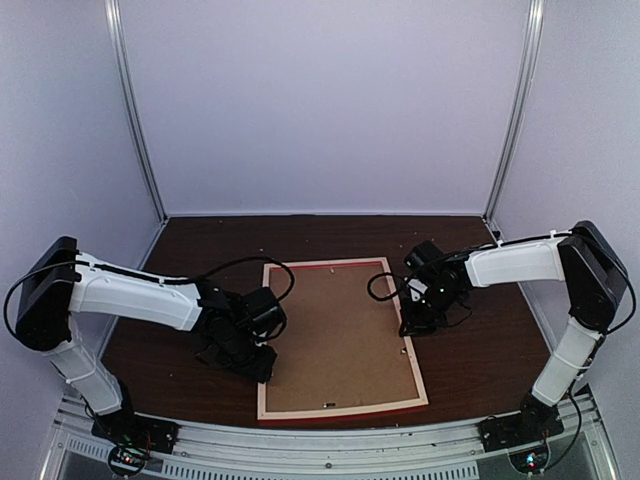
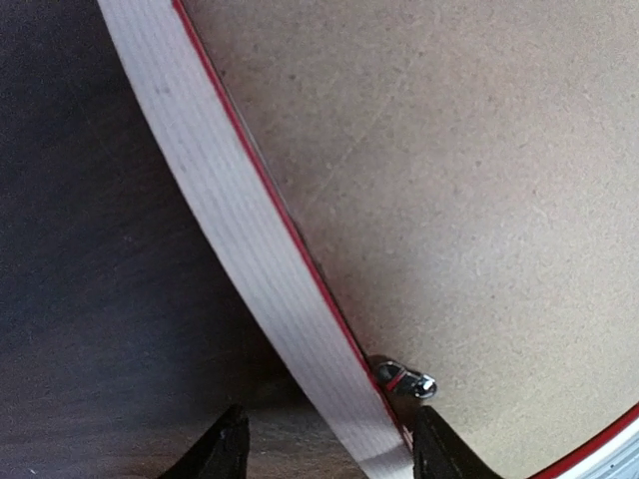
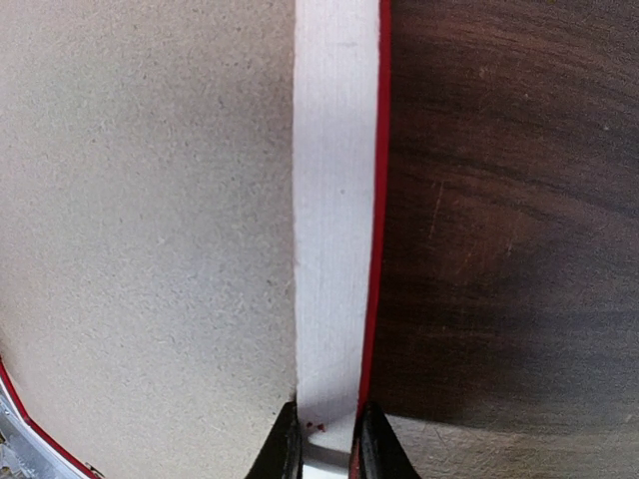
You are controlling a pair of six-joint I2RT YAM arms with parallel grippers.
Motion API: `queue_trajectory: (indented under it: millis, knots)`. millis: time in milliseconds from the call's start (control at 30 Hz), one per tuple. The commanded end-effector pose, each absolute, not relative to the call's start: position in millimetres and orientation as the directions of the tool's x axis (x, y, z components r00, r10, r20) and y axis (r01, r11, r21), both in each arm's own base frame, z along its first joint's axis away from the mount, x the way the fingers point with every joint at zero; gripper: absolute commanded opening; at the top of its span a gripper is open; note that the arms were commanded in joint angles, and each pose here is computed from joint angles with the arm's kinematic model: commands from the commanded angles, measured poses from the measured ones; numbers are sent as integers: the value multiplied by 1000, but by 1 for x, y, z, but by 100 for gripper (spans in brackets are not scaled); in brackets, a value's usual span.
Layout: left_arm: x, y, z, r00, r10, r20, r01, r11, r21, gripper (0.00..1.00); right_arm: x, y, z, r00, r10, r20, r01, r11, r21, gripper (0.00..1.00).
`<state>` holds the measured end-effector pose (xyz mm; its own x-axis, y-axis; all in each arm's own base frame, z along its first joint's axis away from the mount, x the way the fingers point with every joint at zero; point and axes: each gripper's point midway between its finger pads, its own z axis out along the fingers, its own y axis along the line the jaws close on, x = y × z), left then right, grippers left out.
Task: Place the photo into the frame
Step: Press the fastener onto the backboard.
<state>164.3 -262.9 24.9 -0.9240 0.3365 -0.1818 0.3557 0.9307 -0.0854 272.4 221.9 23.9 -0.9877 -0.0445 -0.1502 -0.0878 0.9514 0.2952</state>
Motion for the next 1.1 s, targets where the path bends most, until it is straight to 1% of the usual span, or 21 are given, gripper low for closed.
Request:
queue_trajectory:
  millis: [0, 100, 367, 867, 1067]
  knots:
    - [160, -271, 26, -940, 300, -161, 316, 946, -80, 54, 274, 205, -2, -991, -1, -131, -34, 969, 244, 4]
    - [159, -270, 22, -946, 285, -154, 298, 952, -69, 52, 273, 205, -2, -991, -2, -133, -35, 969, 245, 4]
    - [170, -257, 27, -942, 269, -198, 271, 962, 20, 47, 272, 204, -3, -991, -7, -135, -40, 969, 244, 5]
    - [186, -255, 22, -936, 260, -238, 246, 965, 90, 47, 273, 204, -3, -991, -5, -136, -40, 967, 251, 5]
    - [196, -258, 19, -931, 261, -253, 245, 965, 94, 47, 273, 205, -4, -991, -8, -134, -42, 966, 256, 5]
